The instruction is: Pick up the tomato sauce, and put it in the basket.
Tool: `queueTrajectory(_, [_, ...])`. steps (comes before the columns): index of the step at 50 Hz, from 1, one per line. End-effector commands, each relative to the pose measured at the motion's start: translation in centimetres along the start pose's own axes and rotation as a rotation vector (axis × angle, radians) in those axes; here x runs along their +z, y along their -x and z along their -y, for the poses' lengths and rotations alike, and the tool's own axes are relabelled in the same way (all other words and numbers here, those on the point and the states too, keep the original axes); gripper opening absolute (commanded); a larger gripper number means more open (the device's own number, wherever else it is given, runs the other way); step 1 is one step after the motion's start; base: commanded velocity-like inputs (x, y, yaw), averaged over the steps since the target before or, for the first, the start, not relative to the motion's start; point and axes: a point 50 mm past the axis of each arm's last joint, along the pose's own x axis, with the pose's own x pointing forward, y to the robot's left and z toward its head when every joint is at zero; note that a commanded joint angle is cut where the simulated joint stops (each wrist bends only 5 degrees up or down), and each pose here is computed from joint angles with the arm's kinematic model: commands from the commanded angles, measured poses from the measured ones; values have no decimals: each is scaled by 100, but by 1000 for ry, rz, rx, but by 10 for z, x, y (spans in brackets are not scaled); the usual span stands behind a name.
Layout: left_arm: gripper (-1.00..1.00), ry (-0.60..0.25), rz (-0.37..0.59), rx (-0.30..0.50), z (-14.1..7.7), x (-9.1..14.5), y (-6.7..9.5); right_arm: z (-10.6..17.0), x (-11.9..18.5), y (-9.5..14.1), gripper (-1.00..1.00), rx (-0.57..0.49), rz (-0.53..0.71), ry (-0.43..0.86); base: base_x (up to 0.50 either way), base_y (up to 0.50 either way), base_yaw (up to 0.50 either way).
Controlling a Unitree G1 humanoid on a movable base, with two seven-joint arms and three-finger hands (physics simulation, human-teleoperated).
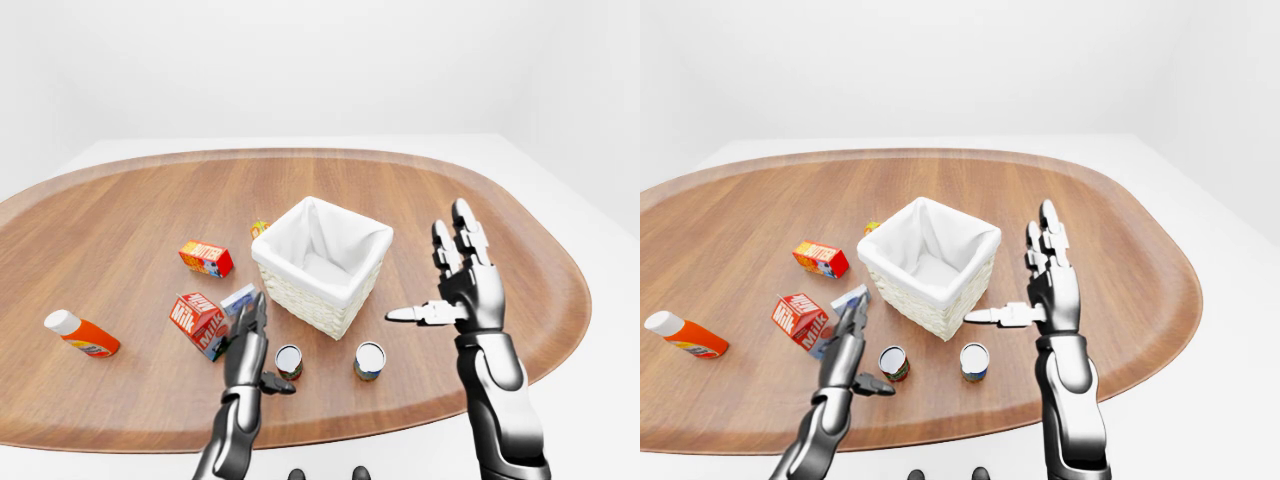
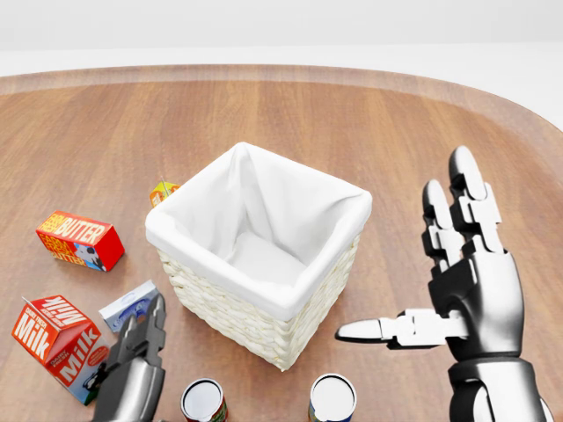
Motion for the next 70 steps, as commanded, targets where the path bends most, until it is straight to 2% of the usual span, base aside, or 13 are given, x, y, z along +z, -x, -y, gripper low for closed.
queueTrajectory(1, [100, -24, -8, -3, 5, -3, 0, 0, 1, 0, 100, 0, 2, -1, 0, 0, 0])
queueTrajectory(26, [100, -47, -3, -8, 10, -2, 0, 0, 4, 0, 100, 0, 15, -2, 0, 0, 0])
queueTrajectory(40, [100, -41, -3, 9, 7, -1, -10, 0, 6, 0, 100, -1, 26, -2, 0, 0, 0])
queueTrajectory(54, [100, -57, -3, 16, 8, 0, -16, 0, 20, 1, 100, -1, 85, -7, 0, 0, 0])
queueTrajectory(70, [100, -54, 10, 14, 9, 3, -15, -1, 29, 2, 100, 0, 123, -10, 0, 0, 0])
